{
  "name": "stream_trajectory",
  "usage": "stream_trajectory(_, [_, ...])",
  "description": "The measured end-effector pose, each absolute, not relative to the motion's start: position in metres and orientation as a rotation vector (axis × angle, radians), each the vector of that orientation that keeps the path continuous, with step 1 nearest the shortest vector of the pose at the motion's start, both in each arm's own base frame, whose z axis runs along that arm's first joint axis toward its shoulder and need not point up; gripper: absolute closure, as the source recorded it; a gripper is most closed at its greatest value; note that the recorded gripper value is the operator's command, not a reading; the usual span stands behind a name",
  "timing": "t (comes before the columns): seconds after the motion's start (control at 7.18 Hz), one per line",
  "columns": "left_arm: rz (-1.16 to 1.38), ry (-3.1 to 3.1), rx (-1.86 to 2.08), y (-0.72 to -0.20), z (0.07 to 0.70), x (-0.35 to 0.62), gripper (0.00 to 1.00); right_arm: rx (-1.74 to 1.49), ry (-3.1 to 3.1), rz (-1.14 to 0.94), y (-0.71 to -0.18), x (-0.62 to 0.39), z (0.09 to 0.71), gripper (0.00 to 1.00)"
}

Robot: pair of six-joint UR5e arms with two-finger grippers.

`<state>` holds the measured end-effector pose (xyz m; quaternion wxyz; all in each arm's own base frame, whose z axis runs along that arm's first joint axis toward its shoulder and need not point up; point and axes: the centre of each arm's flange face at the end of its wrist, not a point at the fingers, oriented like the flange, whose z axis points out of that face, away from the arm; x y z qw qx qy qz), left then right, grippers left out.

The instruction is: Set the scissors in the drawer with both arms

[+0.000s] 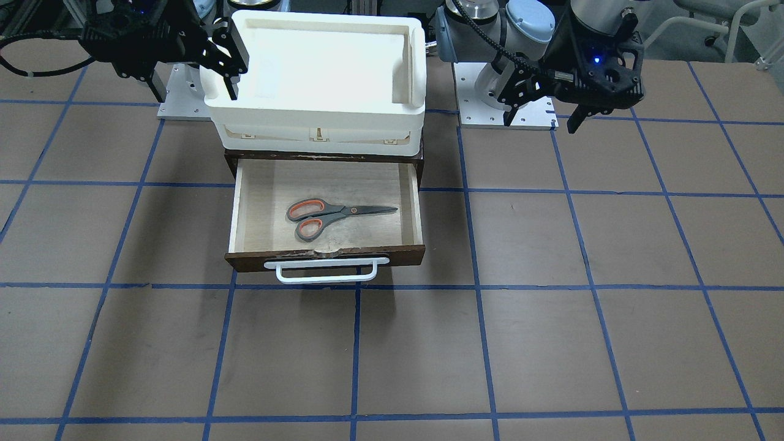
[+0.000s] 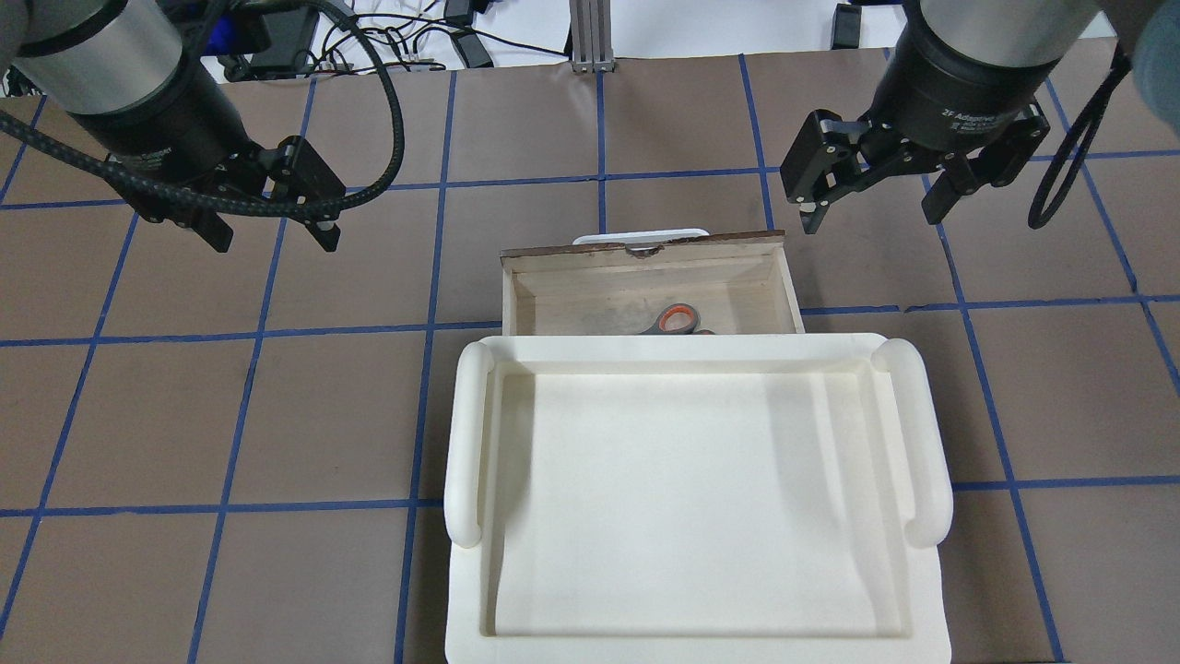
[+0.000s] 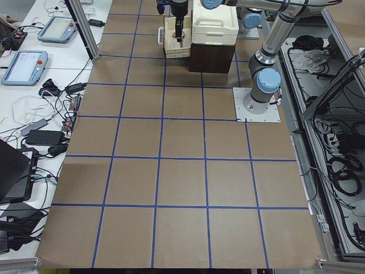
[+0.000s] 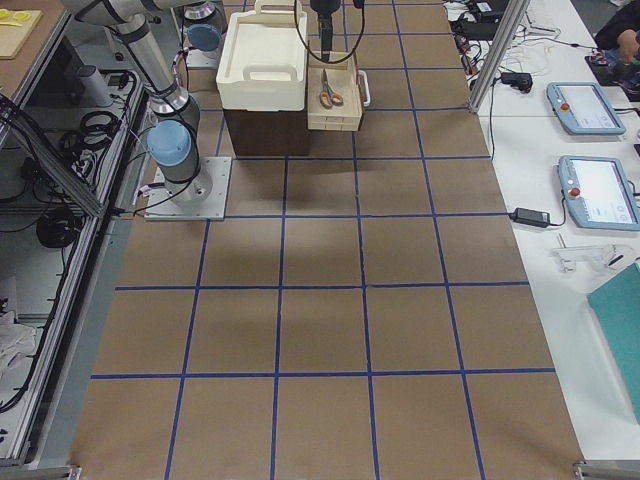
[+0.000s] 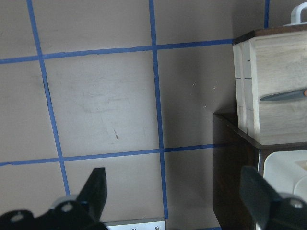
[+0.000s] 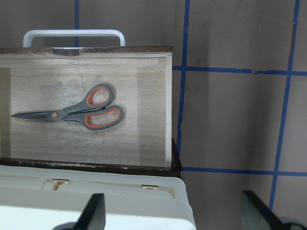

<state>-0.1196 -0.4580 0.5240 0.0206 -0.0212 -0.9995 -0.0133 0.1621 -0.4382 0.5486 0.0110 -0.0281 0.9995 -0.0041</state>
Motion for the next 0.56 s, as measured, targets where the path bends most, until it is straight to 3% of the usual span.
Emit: stream_trajectory(0.56, [-0.012,-3.131,0.042,-0.4516,0.5155,-0.118,0.0,-0.09,3.118,-0.012,-0.4381,0.1621,0.5484,0.0])
